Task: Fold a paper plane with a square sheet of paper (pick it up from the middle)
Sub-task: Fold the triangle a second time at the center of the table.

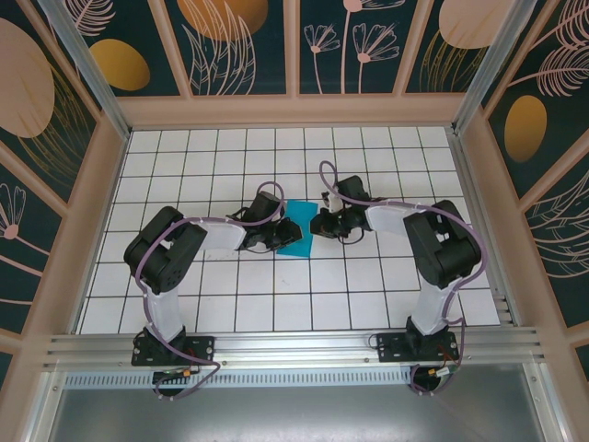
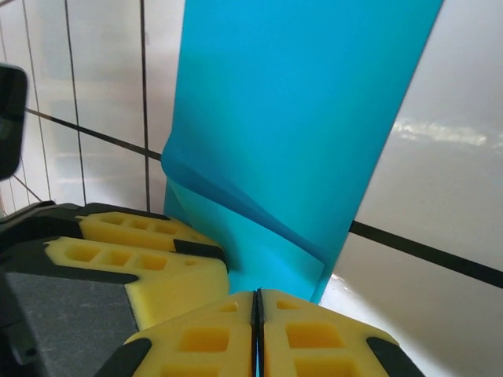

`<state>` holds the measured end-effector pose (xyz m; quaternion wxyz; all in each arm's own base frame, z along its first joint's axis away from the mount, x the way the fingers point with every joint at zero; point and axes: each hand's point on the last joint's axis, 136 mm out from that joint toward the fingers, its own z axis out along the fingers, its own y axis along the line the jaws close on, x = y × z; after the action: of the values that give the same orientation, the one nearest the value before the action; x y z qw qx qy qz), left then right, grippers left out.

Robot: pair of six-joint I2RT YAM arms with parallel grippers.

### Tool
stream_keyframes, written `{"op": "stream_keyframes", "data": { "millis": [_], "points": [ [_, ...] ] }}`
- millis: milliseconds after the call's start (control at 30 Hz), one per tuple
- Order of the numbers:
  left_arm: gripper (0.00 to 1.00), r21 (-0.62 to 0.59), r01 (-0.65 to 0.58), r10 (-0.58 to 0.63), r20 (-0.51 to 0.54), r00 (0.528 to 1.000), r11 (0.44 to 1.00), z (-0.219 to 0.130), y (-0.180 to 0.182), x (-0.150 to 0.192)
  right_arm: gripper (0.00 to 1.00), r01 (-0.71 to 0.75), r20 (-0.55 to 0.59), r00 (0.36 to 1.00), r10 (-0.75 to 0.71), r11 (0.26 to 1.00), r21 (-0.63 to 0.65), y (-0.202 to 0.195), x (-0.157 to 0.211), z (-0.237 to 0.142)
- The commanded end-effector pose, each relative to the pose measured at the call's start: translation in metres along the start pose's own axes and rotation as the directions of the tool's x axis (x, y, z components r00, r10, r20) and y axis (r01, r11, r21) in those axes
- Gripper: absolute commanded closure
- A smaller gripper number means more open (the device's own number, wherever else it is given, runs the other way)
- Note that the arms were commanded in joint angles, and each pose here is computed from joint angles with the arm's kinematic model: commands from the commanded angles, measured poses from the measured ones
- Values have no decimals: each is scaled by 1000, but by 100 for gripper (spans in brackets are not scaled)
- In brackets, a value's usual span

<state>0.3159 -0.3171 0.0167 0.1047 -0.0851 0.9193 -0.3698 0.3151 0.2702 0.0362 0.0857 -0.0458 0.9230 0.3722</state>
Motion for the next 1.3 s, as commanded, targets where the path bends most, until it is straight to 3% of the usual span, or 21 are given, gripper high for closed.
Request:
{"op": "stream_keyframes", "data": {
  "millis": [0, 333, 633, 1267],
  "points": [
    [81, -110, 46, -46, 5, 999, 993, 0, 24, 4, 88, 5, -27, 1000, -5, 1000, -13, 0, 1, 9],
    [81, -93, 30, -30, 4, 1000, 995, -2, 16, 2, 89, -5, -55, 998, 9, 998, 70, -23, 6, 18],
    [77, 71, -77, 67, 123, 990, 995, -28, -45, -26, 89, -5, -95, 995, 22, 984, 176, -48, 20, 20],
    [78, -100, -26, 37, 106, 994, 995, -3, -2, -30, 90, 12, -142, 990, 26, 964, 267, -72, 34, 23]
  ]
}}
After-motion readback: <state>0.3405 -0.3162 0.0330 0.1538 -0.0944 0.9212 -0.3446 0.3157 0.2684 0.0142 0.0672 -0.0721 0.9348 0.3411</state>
